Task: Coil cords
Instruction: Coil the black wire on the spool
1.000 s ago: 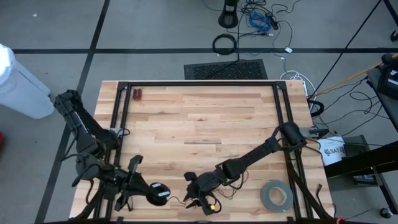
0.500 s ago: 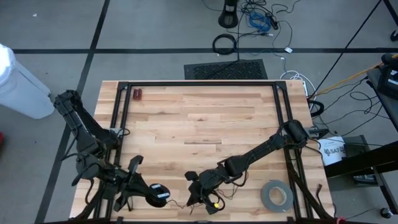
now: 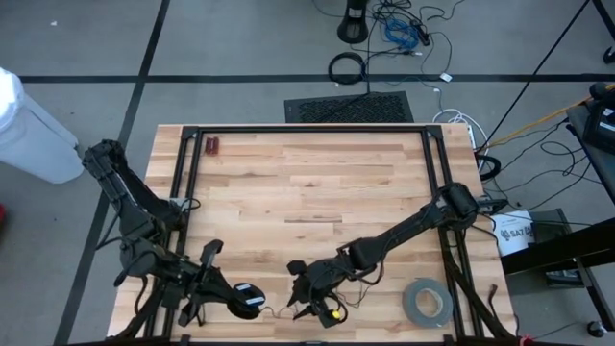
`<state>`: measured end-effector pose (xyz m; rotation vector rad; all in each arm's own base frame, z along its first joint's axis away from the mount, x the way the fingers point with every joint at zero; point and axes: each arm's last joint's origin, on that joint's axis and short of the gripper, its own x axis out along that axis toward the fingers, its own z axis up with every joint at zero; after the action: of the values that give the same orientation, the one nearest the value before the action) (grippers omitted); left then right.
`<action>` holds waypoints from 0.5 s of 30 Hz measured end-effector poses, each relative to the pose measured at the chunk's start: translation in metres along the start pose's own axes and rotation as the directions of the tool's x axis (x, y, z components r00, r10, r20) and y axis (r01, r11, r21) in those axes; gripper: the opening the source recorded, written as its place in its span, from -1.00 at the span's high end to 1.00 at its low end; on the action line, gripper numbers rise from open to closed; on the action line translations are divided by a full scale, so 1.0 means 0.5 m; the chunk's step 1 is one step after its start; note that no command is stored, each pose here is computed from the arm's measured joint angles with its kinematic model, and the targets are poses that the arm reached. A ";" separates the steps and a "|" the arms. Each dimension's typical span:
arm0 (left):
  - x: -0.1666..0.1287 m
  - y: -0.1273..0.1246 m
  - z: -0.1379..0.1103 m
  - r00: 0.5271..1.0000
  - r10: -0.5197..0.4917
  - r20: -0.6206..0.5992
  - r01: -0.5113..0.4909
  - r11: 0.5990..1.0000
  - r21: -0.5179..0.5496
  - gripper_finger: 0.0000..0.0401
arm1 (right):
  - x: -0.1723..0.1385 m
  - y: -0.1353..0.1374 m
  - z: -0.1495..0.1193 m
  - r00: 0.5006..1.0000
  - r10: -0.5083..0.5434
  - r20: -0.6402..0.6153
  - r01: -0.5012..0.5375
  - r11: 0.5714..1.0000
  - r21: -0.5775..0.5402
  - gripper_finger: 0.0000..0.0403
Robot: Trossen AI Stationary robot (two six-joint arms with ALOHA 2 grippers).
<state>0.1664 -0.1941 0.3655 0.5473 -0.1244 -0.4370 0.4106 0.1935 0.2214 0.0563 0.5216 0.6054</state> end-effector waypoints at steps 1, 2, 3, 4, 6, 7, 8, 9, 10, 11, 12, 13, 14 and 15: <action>0.001 0.002 -0.001 1.000 0.002 -0.002 -0.002 1.000 0.001 0.98 | -0.001 -0.002 0.002 1.000 0.008 0.006 -0.008 1.000 -0.002 0.21; 0.002 0.003 -0.002 1.000 0.005 -0.005 -0.005 1.000 0.002 0.98 | -0.001 -0.004 0.002 1.000 0.017 0.005 -0.017 1.000 -0.001 0.20; 0.003 0.005 -0.004 1.000 0.010 -0.008 -0.010 1.000 0.002 0.98 | 0.000 -0.006 0.000 1.000 0.017 0.003 -0.017 1.000 0.001 0.19; 0.004 0.008 -0.005 1.000 0.014 -0.012 -0.014 1.000 0.002 0.98 | 0.001 -0.007 -0.001 1.000 0.016 0.002 -0.016 1.000 0.000 0.19; 0.007 0.013 -0.008 1.000 0.014 -0.011 -0.014 1.000 0.001 0.98 | 0.004 -0.006 -0.001 1.000 0.015 0.015 -0.015 1.000 -0.014 0.19; 0.008 0.015 -0.010 1.000 0.008 -0.007 -0.008 1.000 0.001 0.98 | 0.004 -0.004 0.000 1.000 0.016 0.016 -0.016 1.000 -0.020 0.19; 0.009 0.017 -0.011 1.000 0.001 -0.003 -0.001 1.000 0.001 0.98 | 0.005 -0.002 -0.001 1.000 0.018 0.015 -0.018 1.000 -0.023 0.20; 0.011 0.019 -0.012 1.000 -0.004 -0.001 0.004 1.000 0.002 0.98 | 0.006 -0.002 -0.002 1.000 0.018 0.012 -0.018 1.000 -0.025 0.21; 0.011 0.020 -0.013 1.000 -0.008 0.001 0.008 1.000 0.002 0.98 | 0.006 -0.001 -0.003 1.000 0.019 0.007 -0.019 0.999 -0.029 0.23; 0.012 0.021 -0.013 1.000 -0.008 0.002 0.008 1.000 0.001 0.98 | 0.006 -0.001 -0.005 1.000 0.021 -0.002 -0.021 0.999 -0.032 0.26; 0.012 0.021 -0.014 1.000 -0.007 0.002 0.007 1.000 0.001 0.98 | 0.006 -0.001 -0.006 1.000 0.026 -0.007 -0.026 0.999 -0.036 0.29; 0.012 0.021 -0.014 1.000 -0.007 0.002 0.007 1.000 0.001 0.98 | 0.006 -0.001 -0.007 0.999 0.039 -0.014 -0.039 0.998 -0.042 0.33; 0.012 0.021 -0.014 1.000 -0.007 0.001 0.007 1.000 0.002 0.98 | 0.005 0.000 -0.007 0.998 0.059 -0.019 -0.060 0.997 -0.046 0.37; 0.012 0.021 -0.014 1.000 -0.008 0.001 0.008 1.000 0.002 0.98 | 0.005 0.000 -0.007 0.997 0.072 -0.020 -0.073 0.996 -0.052 0.42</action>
<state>0.1772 -0.1853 0.3652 0.5494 -0.1235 -0.4446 0.4106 0.1946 0.2171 0.0198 0.5224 0.6912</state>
